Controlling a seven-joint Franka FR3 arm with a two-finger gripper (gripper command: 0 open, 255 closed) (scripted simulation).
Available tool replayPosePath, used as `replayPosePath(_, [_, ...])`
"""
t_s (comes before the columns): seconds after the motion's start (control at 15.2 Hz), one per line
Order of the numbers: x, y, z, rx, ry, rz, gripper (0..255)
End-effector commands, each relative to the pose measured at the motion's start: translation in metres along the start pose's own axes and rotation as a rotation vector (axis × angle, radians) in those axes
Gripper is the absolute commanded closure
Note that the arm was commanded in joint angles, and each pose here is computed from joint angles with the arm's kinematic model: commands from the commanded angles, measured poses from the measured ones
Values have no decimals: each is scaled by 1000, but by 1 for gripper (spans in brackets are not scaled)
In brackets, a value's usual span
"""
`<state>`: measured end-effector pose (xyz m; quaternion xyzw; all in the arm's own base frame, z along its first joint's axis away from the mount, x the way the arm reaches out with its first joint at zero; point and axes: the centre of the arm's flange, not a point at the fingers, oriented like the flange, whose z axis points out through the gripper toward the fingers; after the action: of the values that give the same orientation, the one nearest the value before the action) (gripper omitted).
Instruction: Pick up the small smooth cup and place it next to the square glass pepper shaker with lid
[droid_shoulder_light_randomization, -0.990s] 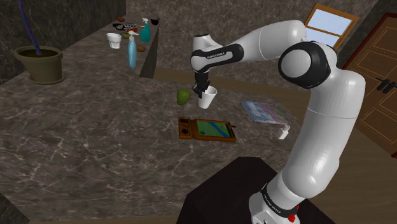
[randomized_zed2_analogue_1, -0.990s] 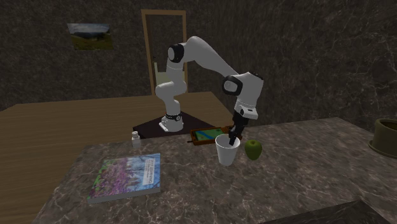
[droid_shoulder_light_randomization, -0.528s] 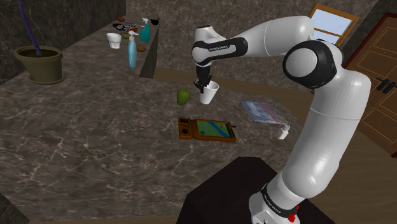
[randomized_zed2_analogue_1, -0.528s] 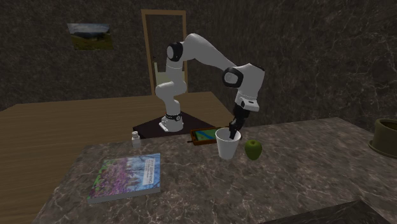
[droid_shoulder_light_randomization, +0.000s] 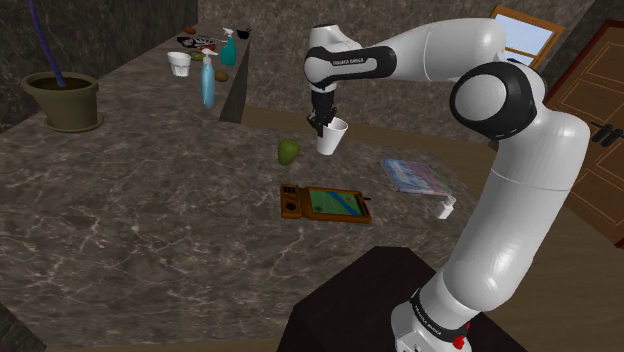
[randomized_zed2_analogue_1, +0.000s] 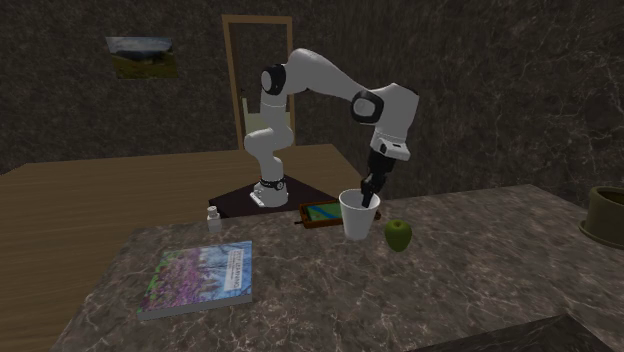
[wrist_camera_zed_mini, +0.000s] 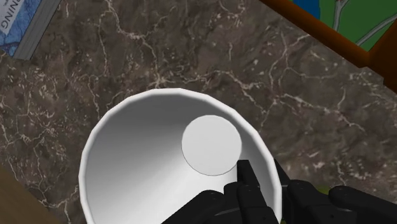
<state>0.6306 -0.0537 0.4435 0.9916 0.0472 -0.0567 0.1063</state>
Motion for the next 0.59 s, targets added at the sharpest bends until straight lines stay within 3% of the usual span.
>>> replayPosePath(0.0, [0, 2, -10, 0, 0, 0, 255])
replayPosePath(0.53, [-5, 10, -51, 0, 0, 0, 255])
